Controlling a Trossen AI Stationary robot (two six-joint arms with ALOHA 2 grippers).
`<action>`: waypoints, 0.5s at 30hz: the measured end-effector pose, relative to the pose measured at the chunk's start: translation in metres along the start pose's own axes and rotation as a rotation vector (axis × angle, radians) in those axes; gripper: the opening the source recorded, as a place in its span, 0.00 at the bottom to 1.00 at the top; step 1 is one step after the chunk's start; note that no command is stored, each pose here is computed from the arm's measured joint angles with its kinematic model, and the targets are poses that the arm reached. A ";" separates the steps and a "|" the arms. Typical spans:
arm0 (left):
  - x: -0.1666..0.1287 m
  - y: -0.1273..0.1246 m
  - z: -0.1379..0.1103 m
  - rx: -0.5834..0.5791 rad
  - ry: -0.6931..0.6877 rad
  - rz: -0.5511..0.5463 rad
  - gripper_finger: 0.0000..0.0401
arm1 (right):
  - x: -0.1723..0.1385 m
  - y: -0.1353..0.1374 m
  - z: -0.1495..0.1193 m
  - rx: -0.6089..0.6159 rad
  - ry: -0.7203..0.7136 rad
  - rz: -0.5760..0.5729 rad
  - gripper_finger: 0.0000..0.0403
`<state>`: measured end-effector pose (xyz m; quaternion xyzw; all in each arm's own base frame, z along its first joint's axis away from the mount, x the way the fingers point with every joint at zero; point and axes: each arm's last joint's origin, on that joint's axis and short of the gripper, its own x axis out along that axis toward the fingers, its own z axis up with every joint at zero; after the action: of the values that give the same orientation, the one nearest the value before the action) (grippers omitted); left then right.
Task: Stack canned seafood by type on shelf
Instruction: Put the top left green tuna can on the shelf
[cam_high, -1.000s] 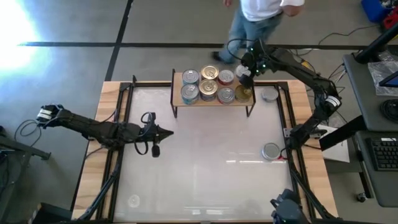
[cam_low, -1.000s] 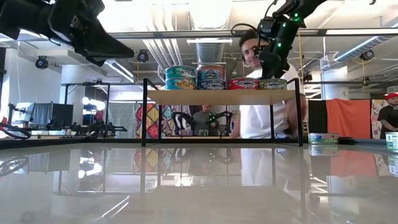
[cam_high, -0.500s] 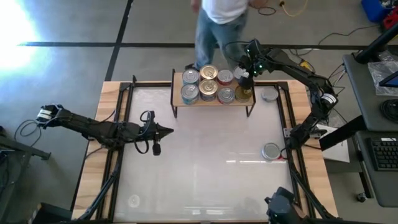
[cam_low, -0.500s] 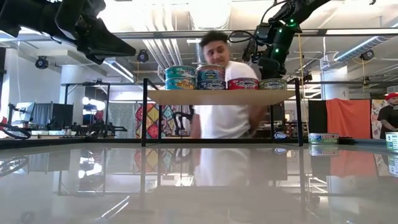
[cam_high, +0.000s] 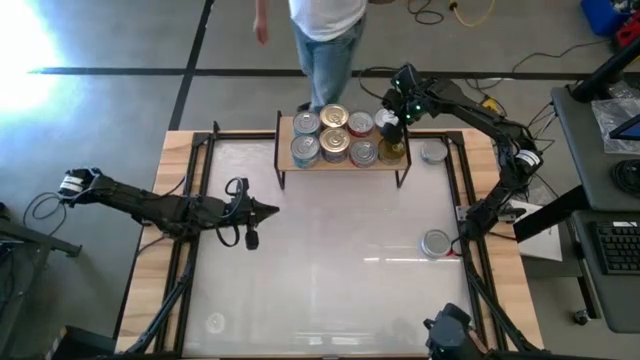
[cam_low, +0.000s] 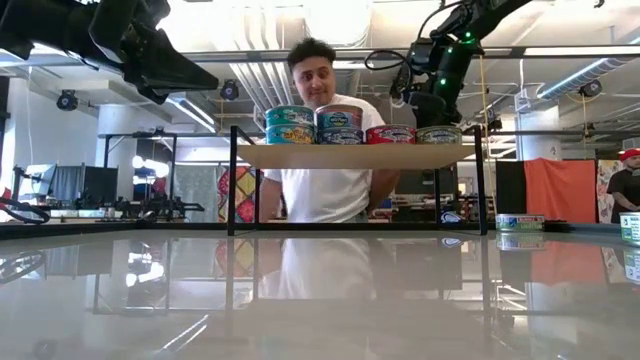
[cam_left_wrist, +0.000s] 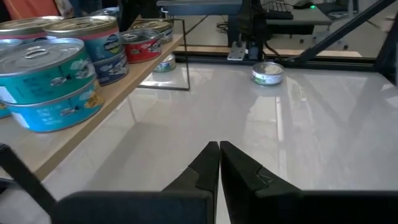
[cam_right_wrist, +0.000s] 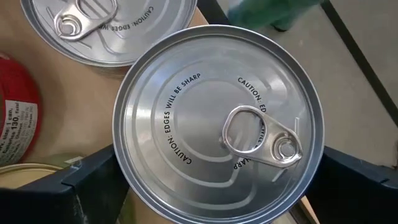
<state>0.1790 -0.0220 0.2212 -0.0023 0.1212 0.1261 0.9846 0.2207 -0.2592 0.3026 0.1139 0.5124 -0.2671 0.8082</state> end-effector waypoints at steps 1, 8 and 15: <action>0.000 0.000 0.000 0.000 0.000 -0.009 0.00 | 0.000 0.001 0.000 -0.002 -0.001 0.001 0.98; 0.000 -0.003 0.010 -0.021 -0.091 -0.118 0.00 | 0.000 0.003 0.000 -0.005 -0.001 0.007 0.99; 0.022 0.010 0.044 0.004 -0.104 -0.068 0.00 | 0.000 0.003 0.001 -0.009 -0.003 0.006 0.99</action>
<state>0.2078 -0.0054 0.2588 0.0023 0.0701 0.0923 0.9933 0.2231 -0.2566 0.3029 0.1116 0.5121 -0.2625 0.8102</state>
